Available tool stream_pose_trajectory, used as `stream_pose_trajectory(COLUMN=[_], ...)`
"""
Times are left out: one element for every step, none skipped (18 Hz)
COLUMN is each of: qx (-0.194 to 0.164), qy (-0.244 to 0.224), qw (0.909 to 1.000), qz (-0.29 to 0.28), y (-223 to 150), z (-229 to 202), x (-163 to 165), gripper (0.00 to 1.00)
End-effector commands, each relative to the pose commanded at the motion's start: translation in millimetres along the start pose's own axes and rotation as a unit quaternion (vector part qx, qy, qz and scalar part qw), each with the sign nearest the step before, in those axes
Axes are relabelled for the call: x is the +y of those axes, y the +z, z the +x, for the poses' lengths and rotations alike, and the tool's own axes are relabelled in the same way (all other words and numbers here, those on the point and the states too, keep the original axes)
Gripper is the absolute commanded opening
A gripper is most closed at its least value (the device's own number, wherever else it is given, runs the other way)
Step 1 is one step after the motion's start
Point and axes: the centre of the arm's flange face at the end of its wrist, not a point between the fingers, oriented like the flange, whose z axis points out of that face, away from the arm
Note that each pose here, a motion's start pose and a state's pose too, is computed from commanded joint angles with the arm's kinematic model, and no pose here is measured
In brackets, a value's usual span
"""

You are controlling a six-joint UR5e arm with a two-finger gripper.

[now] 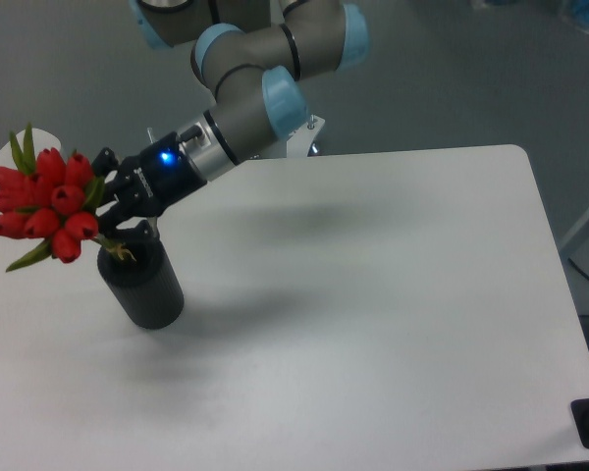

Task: Insert the flowers into the vase
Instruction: 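Lower the tulip stems down into the black vase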

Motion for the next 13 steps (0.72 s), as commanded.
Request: stream_pose_trajectory(qx=[0.002, 0.002, 0.001, -0.001, -0.002, -0.002, -0.002, -0.003, -0.004, -0.005, -0.007, -0.010, -0.011], qy=[0.001, 0.000, 0.000, -0.001, -0.002, -0.004, -0.004, -0.004, -0.004, -0.003, -0.005, -0.008, -0.009], qw=[1.0000, 1.0000, 1.0000, 1.0000, 1.0000, 1.0000, 1.0000, 1.0000, 1.0000, 1.0000, 1.0000, 0.9999, 0.9999], qz=[-0.001, -0.001, 0.000, 0.000, 0.000, 0.000, 0.000, 0.000, 0.001, 0.001, 0.002, 0.002, 0.002], y=[2, 2, 1, -1, -2, -2, -2, -3, -4, -5, -7, -11, -12], z=[1, 0, 0, -2, -3, -4, -4, -4, -5, -6, -7, -9, -9], x=[6, 8, 8, 9, 10, 11, 12, 12, 12, 13, 15, 17, 18], gripper=[0.18, 0.18, 0.18, 0.19, 0.19, 0.19, 0.20, 0.20, 0.20, 0.21, 0.23, 0.23, 0.26])
